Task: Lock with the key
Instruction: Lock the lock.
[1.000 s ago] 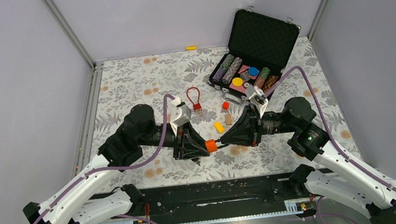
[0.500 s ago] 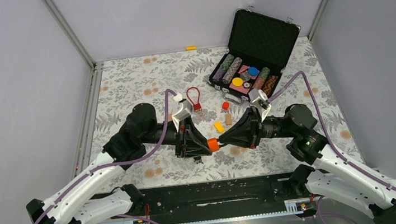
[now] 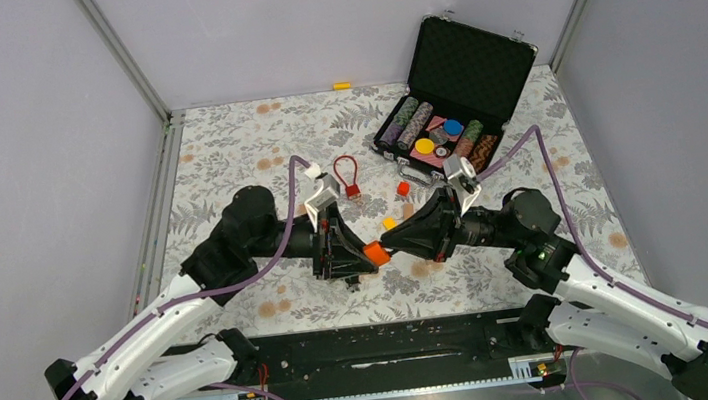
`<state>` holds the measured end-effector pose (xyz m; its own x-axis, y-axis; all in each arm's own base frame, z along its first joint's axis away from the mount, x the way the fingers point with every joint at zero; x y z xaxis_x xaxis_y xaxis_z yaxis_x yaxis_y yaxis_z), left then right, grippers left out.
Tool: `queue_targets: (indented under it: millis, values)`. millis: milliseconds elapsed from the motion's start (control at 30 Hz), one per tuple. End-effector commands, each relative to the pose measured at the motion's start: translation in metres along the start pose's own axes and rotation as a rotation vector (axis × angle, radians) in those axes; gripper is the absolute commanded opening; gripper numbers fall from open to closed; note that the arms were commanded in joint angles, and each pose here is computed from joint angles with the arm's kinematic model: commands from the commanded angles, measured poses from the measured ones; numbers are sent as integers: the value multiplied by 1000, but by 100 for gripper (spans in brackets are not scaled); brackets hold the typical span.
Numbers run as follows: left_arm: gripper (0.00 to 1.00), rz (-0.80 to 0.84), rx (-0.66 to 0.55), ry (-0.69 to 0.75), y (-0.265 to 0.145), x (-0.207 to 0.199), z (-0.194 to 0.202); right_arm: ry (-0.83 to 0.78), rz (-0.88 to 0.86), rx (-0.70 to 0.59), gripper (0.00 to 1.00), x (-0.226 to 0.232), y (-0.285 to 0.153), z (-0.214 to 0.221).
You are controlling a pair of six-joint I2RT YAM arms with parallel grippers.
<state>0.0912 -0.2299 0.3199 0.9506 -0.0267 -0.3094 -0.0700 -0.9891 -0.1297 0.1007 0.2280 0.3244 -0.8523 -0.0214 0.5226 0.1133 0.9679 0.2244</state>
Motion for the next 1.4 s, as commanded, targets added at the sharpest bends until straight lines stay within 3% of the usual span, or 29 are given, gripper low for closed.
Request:
queue_targets:
  millis: [0,100,300,433,667,900,1233,1367]
  values:
    - [0,-147,-221,159,4,17,-52,25,1,75,0,10,3,10]
    - [9,-151,-179,168,-1,17,-43,15,77,75,0,16,-3,-2]
    - [71,-137,-88,208,-11,13,-31,-21,87,119,0,27,-13,-8]
    - [83,-76,-14,222,-11,10,-27,-19,119,235,0,26,-18,-2]
    - [82,126,96,168,2,11,-6,21,135,308,0,19,-11,4]
    - [78,195,155,94,16,20,10,52,148,332,0,13,-1,4]
    - [59,220,203,56,25,23,22,64,161,306,0,11,6,-1]
    - [33,199,205,84,24,22,20,69,176,293,0,10,7,-3]
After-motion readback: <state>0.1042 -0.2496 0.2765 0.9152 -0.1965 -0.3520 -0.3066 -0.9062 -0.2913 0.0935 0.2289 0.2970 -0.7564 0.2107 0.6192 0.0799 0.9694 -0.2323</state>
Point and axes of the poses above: each gripper's point midway between its finger pads, its own y axis out along the fingers, its own x axis along the line the jaws close on, z = x × y, the point moved 7 cm from there along -y, back along the fingers, and after that the axes turned 12 degrees about y, right-handed, at the moved point
